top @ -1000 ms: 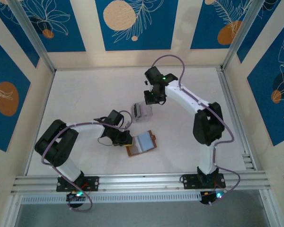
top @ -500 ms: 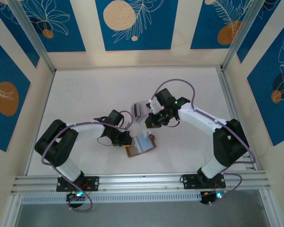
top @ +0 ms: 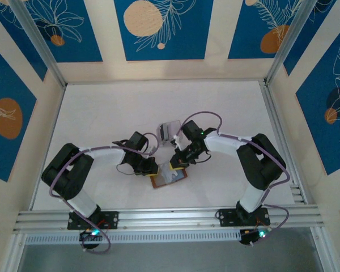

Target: Put the credit cards into the card holder

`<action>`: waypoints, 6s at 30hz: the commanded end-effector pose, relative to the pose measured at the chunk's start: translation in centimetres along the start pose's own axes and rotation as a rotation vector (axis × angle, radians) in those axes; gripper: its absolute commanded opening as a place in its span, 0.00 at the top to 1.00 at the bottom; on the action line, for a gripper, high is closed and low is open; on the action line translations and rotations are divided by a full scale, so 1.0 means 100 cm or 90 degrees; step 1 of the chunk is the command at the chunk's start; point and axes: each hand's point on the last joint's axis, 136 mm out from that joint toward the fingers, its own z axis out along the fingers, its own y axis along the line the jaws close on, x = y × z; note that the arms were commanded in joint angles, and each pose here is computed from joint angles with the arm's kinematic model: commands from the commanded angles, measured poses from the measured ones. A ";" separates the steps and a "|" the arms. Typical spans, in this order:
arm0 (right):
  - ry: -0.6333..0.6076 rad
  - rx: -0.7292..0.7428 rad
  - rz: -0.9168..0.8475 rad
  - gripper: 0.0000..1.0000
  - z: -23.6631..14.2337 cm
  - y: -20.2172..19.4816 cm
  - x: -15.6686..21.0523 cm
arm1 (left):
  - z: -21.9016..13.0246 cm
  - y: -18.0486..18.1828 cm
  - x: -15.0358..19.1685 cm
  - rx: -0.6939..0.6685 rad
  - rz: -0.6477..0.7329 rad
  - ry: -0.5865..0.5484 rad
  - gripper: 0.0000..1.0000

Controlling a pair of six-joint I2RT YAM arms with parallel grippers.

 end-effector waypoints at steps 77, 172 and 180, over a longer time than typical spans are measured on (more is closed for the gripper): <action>0.024 -0.006 0.026 1.00 0.024 -0.032 -0.014 | 0.002 0.019 0.012 -0.056 0.009 0.027 0.88; -0.116 -0.059 0.096 1.00 0.020 -0.049 0.039 | 0.037 0.000 0.009 -0.081 0.064 0.114 0.80; -0.130 -0.013 0.149 1.00 0.025 -0.063 0.031 | 0.026 -0.020 0.009 -0.047 0.064 0.091 0.80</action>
